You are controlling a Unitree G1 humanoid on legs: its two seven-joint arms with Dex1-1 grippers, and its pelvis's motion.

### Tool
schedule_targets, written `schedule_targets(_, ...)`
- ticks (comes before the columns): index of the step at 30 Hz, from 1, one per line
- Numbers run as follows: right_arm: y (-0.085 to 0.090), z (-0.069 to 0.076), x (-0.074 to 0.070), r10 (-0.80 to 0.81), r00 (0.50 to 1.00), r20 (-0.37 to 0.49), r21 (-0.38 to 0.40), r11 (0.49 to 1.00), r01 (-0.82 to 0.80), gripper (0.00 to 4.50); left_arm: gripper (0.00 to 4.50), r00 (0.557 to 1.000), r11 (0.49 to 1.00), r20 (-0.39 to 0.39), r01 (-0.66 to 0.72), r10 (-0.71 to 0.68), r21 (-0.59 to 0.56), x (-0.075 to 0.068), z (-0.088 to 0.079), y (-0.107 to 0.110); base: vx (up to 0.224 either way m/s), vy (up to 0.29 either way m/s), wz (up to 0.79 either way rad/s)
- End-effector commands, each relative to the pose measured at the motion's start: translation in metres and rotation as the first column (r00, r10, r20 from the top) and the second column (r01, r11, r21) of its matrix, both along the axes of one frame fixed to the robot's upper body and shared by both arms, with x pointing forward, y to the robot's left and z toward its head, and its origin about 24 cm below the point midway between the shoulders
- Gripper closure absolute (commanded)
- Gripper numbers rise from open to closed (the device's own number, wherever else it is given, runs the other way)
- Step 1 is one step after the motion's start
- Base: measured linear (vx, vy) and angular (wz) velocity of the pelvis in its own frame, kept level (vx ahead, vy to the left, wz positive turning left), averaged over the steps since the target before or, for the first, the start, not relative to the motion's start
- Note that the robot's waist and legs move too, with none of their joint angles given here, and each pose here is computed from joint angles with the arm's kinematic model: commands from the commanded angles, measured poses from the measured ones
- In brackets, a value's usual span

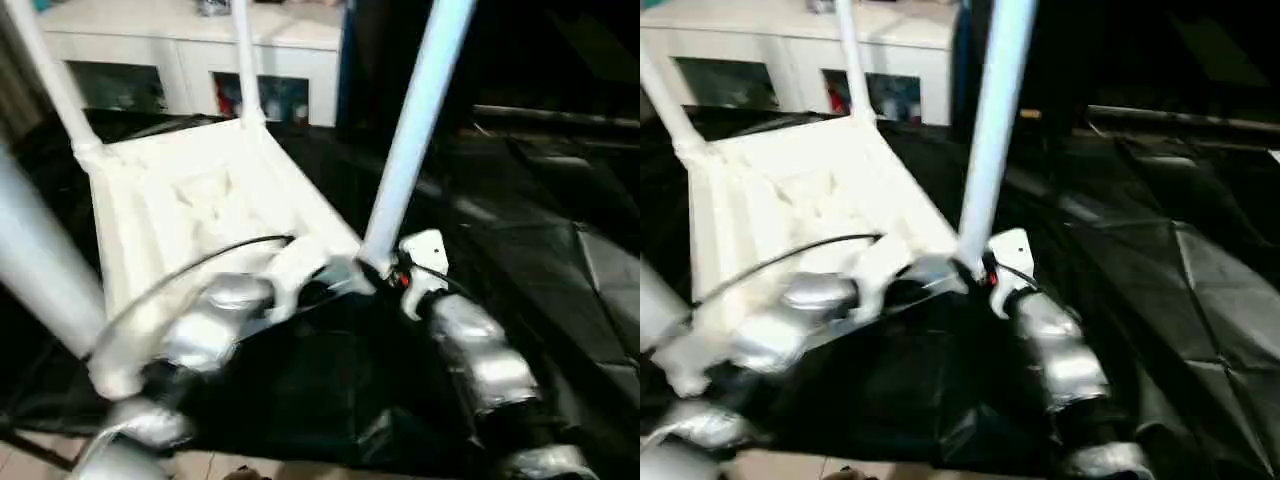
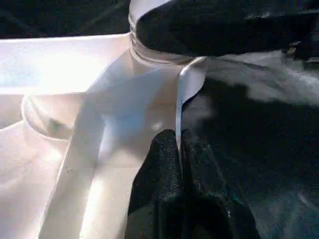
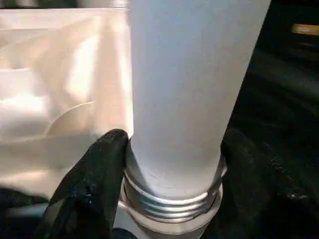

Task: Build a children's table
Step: Rotate leg to tighten

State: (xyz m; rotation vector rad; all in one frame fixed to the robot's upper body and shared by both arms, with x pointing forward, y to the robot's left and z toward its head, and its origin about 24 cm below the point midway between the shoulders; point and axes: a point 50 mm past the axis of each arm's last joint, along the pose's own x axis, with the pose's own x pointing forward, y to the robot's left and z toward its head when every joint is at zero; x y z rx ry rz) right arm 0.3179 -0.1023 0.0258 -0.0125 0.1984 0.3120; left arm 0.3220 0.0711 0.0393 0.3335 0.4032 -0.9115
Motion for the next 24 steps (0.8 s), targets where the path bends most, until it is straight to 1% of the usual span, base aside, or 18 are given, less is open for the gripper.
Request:
schedule_targets(1, 0.013, -0.023, -0.012, 0.025, 0.994, -0.11, -0.019, 0.999, -0.028, 1.82, 4.5, 0.998, 0.997, 0.031, -0.057, 0.058, -0.05, 0.002, -0.001, -0.009, 0.0, 0.0, 0.0)
schedule_targets(3, 0.026, -0.019, -0.012, 0.092, 0.992, -0.088, -0.007, 0.996, -0.093, 1.82, 4.5, 0.998, 0.997, 0.037, -0.049, 0.051, -0.052, 0.004, -0.001, -0.012, 0.0, 0.0, 0.0)
schedule_targets(4, 0.028, -0.014, -0.011, 0.127, 0.99, -0.057, -0.001, 0.992, -0.128, 1.82, 4.5, 0.999, 0.998, 0.035, -0.026, 0.027, -0.05, 0.004, 0.0, -0.01, 0.0, 0.0, 0.0)
schedule_targets(5, 0.028, -0.013, -0.011, 0.131, 0.99, -0.052, -0.001, 0.991, -0.132, 1.82, 4.5, 0.999, 0.999, 0.035, -0.022, 0.024, -0.05, 0.004, 0.0, -0.01, 0.0, 0.0, 0.0)
schedule_targets(6, 0.025, -0.007, -0.01, 0.167, 0.986, -0.015, 0.021, 0.986, -0.166, 1.48, 4.5, 1.0, 0.999, 0.03, -0.001, 0.003, -0.048, 0.002, 0.0, -0.006, 0.0, 0.0, 0.0)
schedule_targets(7, 0.025, -0.007, -0.01, 0.167, 0.986, -0.015, 0.021, 0.986, -0.166, 1.27, 4.5, 1.0, 0.999, 0.03, -0.001, 0.003, -0.048, 0.002, 0.0, -0.006, 0.0, 0.0, 0.0)
schedule_targets(8, 0.019, 0.0, -0.007, 0.17, 0.985, 0.016, 0.028, 0.985, -0.17, 1.13, 4.5, 0.999, 0.998, 0.024, 0.032, -0.031, -0.049, 0.0, -0.001, -0.002, 0.0, 0.0, 0.0)
schedule_targets(9, 0.014, 0.006, -0.006, 0.207, 0.978, 0.033, 0.021, 0.978, -0.207, 1.11, 4.5, 0.998, 0.997, 0.01, 0.055, -0.055, -0.044, -0.001, -0.003, 0.004, 0.0, 0.0, 0.0)
schedule_targets(11, 0.006, 0.013, -0.005, 0.266, 0.963, 0.048, -0.002, 0.964, -0.266, 0.93, 4.5, 0.996, 0.996, -0.002, 0.084, -0.084, -0.036, -0.004, -0.004, 0.012, 0.0, 0.0, 0.0)
schedule_targets(12, 0.0, 0.016, -0.006, 0.303, 0.952, 0.044, -0.014, 0.953, -0.302, 0.79, 4.5, 0.995, 0.995, -0.013, 0.099, -0.1, -0.028, -0.005, -0.004, 0.017, 0.0, 0.0, 0.0)
schedule_targets(14, -0.01, 0.021, -0.009, 0.382, 0.923, 0.031, -0.044, 0.924, -0.381, 0.71, 4.5, 0.99, 0.99, -0.034, 0.138, -0.139, -0.02, -0.008, -0.004, 0.027, 0.0, 0.0, 0.0)
schedule_targets(15, -0.011, 0.021, -0.01, 0.388, 0.921, 0.03, -0.046, 0.921, -0.386, 0.71, 4.5, 0.989, 0.99, -0.036, 0.141, -0.142, -0.02, -0.008, -0.004, 0.027, 0.0, 0.0, 0.0)
schedule_targets(17, -0.025, 0.024, -0.019, 0.503, 0.865, -0.003, -0.077, 0.862, -0.501, 0.71, 4.5, 0.973, 0.976, -0.078, 0.216, -0.217, -0.023, -0.014, -0.002, 0.038, 0.0, 0.0, 0.0)
schedule_targets(18, -0.025, 0.024, -0.019, 0.503, 0.865, -0.003, -0.077, 0.862, -0.501, 0.71, 4.5, 0.973, 0.976, -0.078, 0.216, -0.217, -0.023, -0.014, -0.002, 0.038, 0.0, 0.0, 0.0)
schedule_targets(19, -0.037, 0.027, -0.028, 0.591, 0.806, -0.046, -0.087, 0.801, -0.592, 0.71, 4.5, 0.944, 0.953, -0.126, 0.302, -0.304, -0.036, -0.022, 0.002, 0.048, 0.0, 0.0, 0.0)
schedule_targets(21, -0.046, 0.028, -0.037, 0.655, 0.751, -0.084, -0.073, 0.748, -0.66, 0.71, 4.5, 0.904, 0.92, -0.174, 0.387, -0.391, -0.056, -0.03, 0.005, 0.058, 0.0, 0.0, 0.0)
schedule_targets(24, -0.048, 0.028, -0.038, 0.663, 0.743, -0.095, -0.067, 0.74, -0.669, 0.71, 4.5, 0.89, 0.906, -0.176, 0.42, -0.421, -0.044, -0.032, 0.006, 0.06, 0.0, 0.0, 0.0)
